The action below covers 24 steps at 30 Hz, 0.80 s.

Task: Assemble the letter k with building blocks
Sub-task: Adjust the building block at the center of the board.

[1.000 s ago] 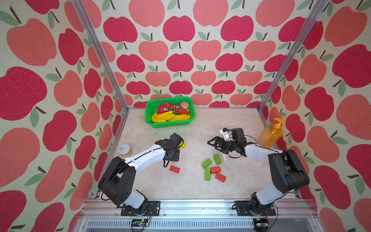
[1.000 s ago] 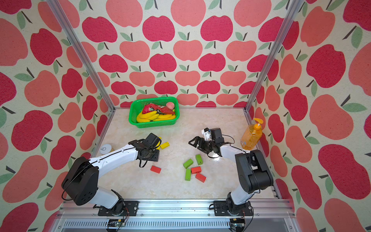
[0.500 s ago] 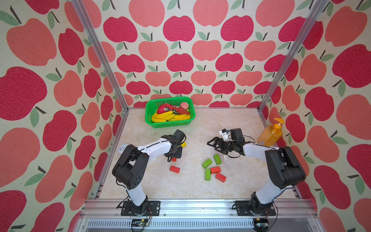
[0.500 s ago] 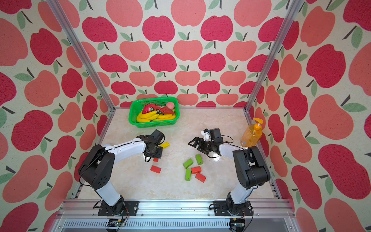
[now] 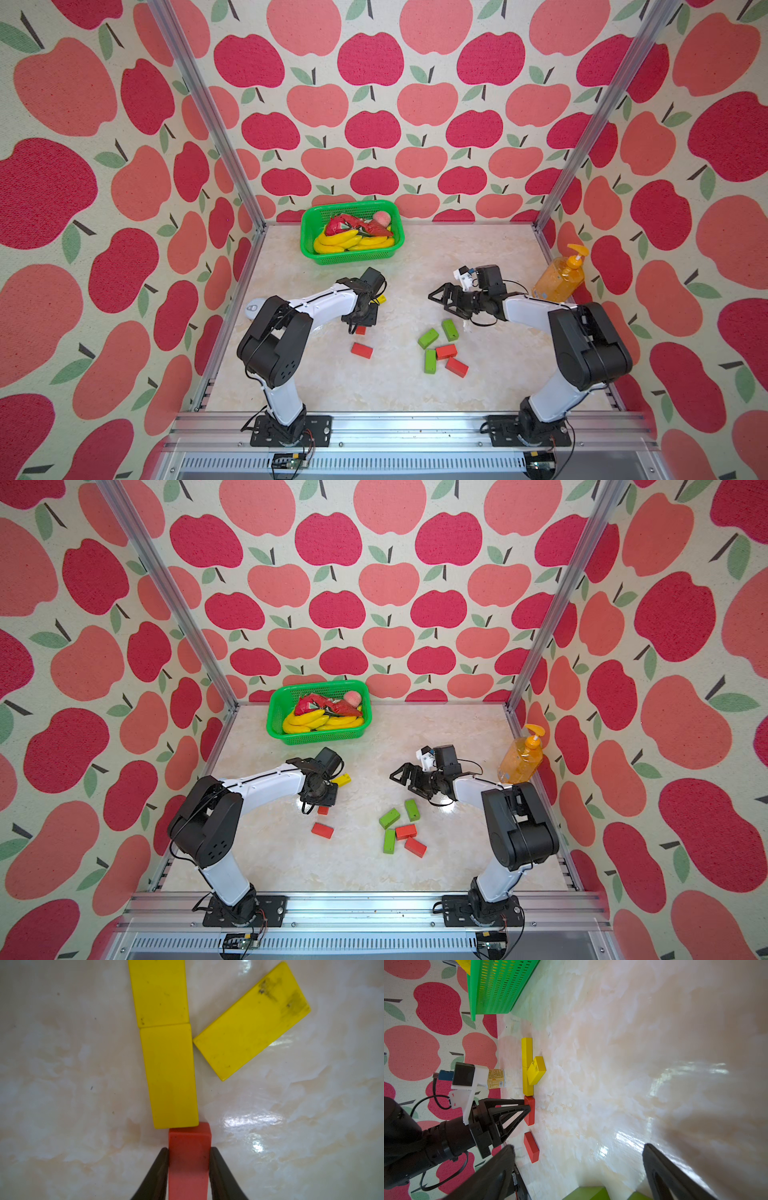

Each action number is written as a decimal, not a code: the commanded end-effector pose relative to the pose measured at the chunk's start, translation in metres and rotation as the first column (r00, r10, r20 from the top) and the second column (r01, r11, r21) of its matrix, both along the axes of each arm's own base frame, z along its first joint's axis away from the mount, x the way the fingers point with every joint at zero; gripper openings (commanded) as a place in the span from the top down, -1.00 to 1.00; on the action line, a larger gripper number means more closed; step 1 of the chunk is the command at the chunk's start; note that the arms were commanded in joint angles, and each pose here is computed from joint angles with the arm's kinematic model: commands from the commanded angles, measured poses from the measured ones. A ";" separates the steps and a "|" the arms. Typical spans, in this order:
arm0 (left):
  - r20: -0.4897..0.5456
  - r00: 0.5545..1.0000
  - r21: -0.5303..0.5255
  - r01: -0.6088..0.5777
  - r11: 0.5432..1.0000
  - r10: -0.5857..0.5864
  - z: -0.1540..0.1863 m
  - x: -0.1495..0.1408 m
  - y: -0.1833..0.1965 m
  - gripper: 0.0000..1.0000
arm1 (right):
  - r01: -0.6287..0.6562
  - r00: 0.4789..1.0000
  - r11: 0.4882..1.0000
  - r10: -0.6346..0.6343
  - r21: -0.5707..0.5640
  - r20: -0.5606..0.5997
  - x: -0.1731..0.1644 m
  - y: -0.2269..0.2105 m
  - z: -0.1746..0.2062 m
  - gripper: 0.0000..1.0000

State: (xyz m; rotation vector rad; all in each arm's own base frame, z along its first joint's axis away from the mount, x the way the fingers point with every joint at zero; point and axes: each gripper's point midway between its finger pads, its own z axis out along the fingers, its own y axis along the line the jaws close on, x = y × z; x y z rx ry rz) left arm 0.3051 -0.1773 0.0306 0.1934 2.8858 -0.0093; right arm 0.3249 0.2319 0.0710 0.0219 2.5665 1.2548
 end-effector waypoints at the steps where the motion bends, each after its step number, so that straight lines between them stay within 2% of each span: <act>1: -0.025 0.999 0.039 -0.023 0.999 0.024 -0.004 -0.001 0.006 0.33 | -0.033 0.999 0.999 0.033 0.005 0.000 -0.002 0.006 0.002 -0.99; 6: -0.031 0.999 0.053 -0.030 0.998 0.031 -0.004 -0.002 0.009 0.31 | -0.033 0.999 0.999 0.033 0.006 0.001 -0.001 0.006 0.002 -0.99; 9: -0.033 0.999 0.057 -0.038 0.998 0.040 -0.003 -0.004 0.011 0.16 | -0.036 0.999 0.999 0.036 0.009 -0.003 -0.002 0.007 0.001 -0.99; 12: -0.027 0.999 0.053 -0.043 0.998 0.045 -0.001 -0.006 0.012 0.13 | -0.035 0.999 0.999 0.035 0.009 -0.004 -0.002 0.007 0.001 -0.99; 22: -0.048 0.998 0.047 -0.035 0.998 0.037 -0.010 -0.008 0.007 0.15 | -0.037 0.999 0.999 0.037 0.011 0.000 -0.002 0.007 0.003 -0.99; 24: -0.047 0.998 0.048 -0.043 0.998 0.046 -0.010 -0.008 0.007 0.25 | -0.036 0.999 0.999 0.036 0.011 0.000 -0.002 0.007 0.003 -0.99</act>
